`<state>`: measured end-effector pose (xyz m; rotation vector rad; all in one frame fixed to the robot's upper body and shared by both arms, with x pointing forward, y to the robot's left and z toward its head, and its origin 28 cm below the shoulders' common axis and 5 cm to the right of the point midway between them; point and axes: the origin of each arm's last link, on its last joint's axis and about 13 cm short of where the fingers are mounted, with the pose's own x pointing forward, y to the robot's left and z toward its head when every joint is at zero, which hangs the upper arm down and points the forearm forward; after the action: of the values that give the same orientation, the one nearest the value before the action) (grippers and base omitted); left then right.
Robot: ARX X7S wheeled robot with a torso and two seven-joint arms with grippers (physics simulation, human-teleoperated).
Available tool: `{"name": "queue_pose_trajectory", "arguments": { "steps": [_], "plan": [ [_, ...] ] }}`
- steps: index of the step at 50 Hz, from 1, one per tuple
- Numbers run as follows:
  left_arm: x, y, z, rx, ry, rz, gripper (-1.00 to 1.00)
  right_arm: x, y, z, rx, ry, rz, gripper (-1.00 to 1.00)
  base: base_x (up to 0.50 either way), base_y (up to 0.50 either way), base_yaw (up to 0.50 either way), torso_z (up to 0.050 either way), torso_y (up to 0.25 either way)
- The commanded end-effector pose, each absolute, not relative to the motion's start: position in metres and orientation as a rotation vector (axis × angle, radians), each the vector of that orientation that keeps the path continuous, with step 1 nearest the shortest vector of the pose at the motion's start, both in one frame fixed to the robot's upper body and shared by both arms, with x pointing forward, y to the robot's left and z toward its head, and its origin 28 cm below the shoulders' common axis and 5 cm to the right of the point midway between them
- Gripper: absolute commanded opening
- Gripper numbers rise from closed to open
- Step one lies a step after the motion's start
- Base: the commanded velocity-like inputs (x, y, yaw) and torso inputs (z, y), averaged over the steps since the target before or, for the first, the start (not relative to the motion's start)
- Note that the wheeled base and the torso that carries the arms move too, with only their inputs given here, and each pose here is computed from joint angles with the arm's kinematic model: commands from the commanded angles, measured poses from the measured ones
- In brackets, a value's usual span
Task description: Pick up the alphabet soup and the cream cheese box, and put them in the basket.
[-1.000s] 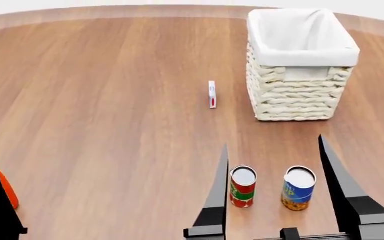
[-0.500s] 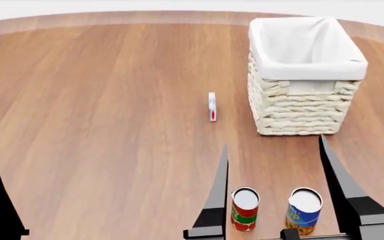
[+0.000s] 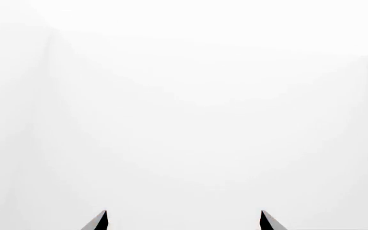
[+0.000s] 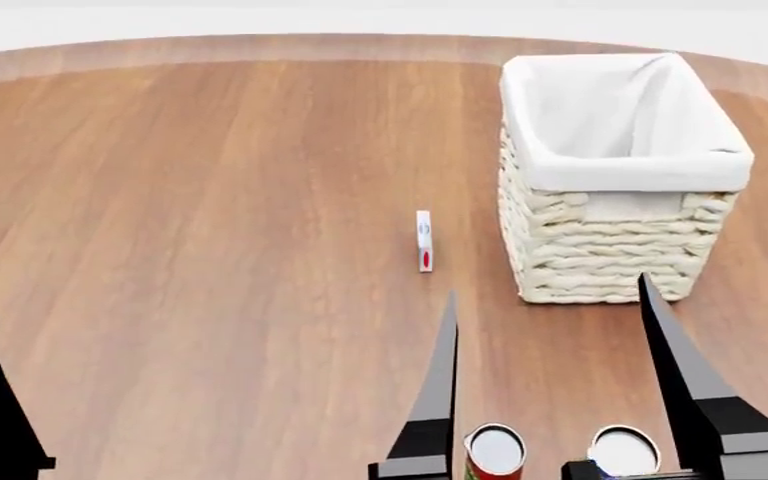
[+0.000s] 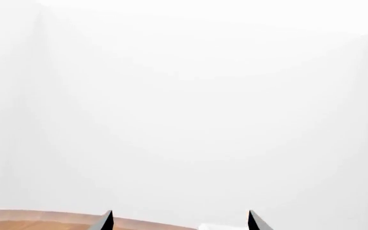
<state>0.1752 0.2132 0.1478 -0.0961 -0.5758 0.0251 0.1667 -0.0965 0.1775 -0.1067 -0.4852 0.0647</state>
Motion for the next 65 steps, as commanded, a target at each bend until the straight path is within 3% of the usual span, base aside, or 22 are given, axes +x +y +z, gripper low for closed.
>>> {"name": "queue_pose_trajectory", "arguments": {
  "steps": [1,65],
  "plan": [
    [0.1756,0.2134,0.1471,-0.1,-0.571,0.021,1.0,0.167,-0.0964,0.1777,-0.106,-0.486,0.067,1.0,0.18,0.0,0.0,0.0,0.0],
    [0.1766,0.2133,0.1461,-0.09,-0.569,0.022,1.0,0.1668,-0.0991,0.1759,-0.117,-0.485,0.047,1.0,0.18,0.0,0.0,0.0,0.0]
  ]
}}
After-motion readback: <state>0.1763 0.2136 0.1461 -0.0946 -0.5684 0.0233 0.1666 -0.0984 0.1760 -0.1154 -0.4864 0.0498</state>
